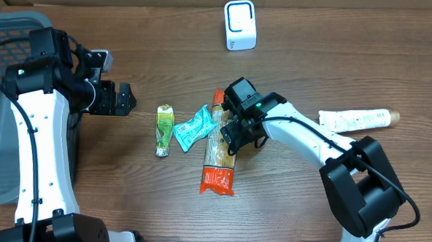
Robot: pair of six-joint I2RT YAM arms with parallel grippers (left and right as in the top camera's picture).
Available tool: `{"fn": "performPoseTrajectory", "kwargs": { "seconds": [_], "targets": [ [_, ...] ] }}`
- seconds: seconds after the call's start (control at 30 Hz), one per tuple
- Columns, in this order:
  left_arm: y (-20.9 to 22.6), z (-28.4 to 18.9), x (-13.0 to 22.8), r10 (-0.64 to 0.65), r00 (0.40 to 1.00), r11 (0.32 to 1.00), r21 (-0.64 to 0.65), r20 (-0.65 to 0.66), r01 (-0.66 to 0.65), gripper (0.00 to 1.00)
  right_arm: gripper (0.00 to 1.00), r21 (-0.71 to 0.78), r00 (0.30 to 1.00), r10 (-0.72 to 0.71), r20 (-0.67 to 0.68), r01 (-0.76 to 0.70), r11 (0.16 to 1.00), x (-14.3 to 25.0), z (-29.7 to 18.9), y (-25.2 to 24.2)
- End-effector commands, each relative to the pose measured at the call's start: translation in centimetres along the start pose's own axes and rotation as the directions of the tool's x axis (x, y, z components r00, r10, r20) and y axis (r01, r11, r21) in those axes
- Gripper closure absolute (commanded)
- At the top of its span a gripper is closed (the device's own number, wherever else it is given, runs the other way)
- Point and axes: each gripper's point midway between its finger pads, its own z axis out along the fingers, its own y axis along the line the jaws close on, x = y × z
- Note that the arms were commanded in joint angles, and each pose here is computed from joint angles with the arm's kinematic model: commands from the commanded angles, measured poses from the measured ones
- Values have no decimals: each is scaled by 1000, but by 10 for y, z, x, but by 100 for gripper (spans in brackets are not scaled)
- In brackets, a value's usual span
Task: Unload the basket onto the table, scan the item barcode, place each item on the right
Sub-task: 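Move the right gripper left and grasp the red spaghetti pack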
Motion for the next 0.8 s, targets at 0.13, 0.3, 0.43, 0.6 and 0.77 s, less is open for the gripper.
{"fn": "performPoseTrajectory", "kwargs": {
  "seconds": [0.13, 0.3, 0.43, 0.6, 0.77],
  "targets": [
    [-4, -3, -2, 27, 1000, 1000, 12, 15, -27, 0, 30, 25, 997, 70, 25, -71, 997, -9, -1, -22],
    [-4, -3, -2, 27, 1000, 1000, 12, 15, -27, 0, 30, 172, 988, 156, -7, -153, 973, 3, 13, -48],
    [-4, -3, -2, 27, 1000, 1000, 12, 15, -27, 1, 23, 211, 983, 182, -32, -172, 962, 10, 15, -58],
    [-4, -3, -2, 27, 1000, 1000, 12, 15, -27, 0, 19, 164, 964, 261, -43, -251, 954, 8, 5, -65],
    [-4, -3, -2, 27, 1000, 1000, 12, 15, -27, 0, 14, -122, 974, 220, -48, -224, 967, -20, -28, -25]
  ]
}}
